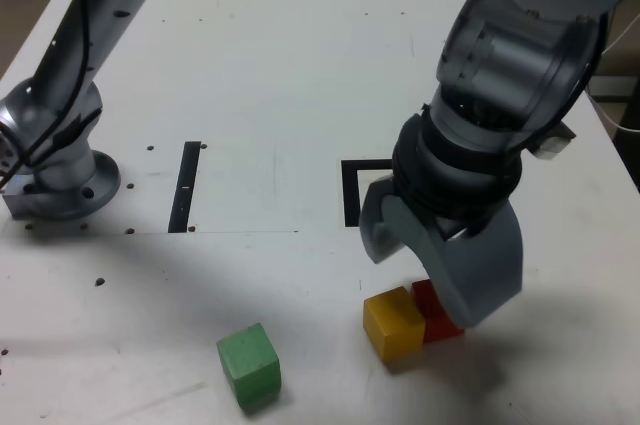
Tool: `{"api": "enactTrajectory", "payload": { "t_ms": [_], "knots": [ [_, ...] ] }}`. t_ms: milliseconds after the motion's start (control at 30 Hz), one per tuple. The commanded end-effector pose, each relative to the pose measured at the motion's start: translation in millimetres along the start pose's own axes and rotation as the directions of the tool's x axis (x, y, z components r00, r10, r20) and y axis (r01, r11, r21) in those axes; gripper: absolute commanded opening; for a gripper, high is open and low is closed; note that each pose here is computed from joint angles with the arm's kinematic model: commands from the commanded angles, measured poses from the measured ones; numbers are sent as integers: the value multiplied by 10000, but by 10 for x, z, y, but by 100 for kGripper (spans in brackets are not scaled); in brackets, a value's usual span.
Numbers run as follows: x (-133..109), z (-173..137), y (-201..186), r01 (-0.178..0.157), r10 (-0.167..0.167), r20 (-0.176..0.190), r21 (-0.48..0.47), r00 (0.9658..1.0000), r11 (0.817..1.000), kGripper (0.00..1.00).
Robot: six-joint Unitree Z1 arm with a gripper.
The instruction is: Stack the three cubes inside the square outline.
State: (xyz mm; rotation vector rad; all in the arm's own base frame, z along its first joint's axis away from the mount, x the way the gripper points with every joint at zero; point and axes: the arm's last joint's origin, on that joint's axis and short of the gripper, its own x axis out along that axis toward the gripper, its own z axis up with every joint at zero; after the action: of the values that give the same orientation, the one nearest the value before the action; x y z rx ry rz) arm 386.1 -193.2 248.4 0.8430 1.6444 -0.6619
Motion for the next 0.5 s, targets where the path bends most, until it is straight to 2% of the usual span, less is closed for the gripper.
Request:
{"api": "enactTrajectory", "payload": {
  "t_ms": [0, 467],
  "knots": [
    [-19, -3, -4, -62, 62, 119, 19, 9999, 10000, 100],
    [157, 194, 103, -194, 193, 97, 145, 9998, 9997, 97]
  ]
}}
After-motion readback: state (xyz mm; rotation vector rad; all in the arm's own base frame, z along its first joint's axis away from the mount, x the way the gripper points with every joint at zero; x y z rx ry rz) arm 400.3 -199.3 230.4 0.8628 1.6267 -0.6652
